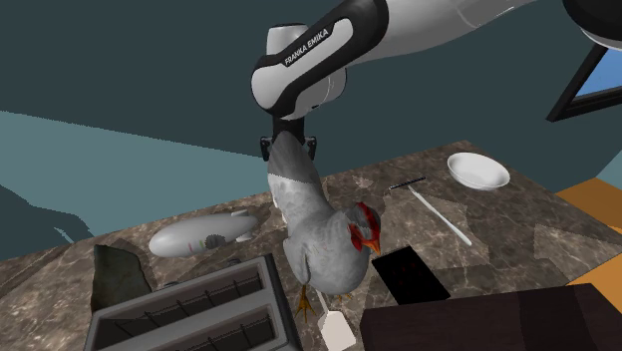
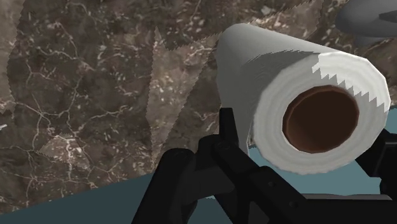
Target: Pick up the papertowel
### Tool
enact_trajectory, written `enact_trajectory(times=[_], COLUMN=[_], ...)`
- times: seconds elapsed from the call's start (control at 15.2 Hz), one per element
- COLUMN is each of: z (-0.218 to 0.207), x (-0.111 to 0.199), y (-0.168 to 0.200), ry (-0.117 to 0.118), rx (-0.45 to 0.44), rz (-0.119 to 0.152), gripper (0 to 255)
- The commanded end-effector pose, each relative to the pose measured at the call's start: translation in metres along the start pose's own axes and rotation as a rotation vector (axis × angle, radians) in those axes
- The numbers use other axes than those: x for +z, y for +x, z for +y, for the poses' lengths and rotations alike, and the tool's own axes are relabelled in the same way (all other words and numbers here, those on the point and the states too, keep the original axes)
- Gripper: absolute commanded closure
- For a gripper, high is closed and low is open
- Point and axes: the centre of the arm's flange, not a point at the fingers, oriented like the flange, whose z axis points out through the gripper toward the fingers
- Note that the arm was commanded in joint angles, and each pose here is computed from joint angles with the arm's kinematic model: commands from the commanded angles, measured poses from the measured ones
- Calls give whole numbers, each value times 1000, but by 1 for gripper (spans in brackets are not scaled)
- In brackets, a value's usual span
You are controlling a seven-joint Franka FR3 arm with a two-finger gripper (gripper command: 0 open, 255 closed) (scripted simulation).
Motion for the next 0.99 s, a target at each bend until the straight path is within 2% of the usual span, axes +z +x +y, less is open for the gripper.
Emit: enact_trajectory(times=[0.0,0.2,0.92], z=[-1,0,-3], x=[1,1,-57], y=[-1,0,-2], ry=[1,1,1], rx=[-1,-1,-1], rz=[-1,-1,-1], gripper=[255,255,255])
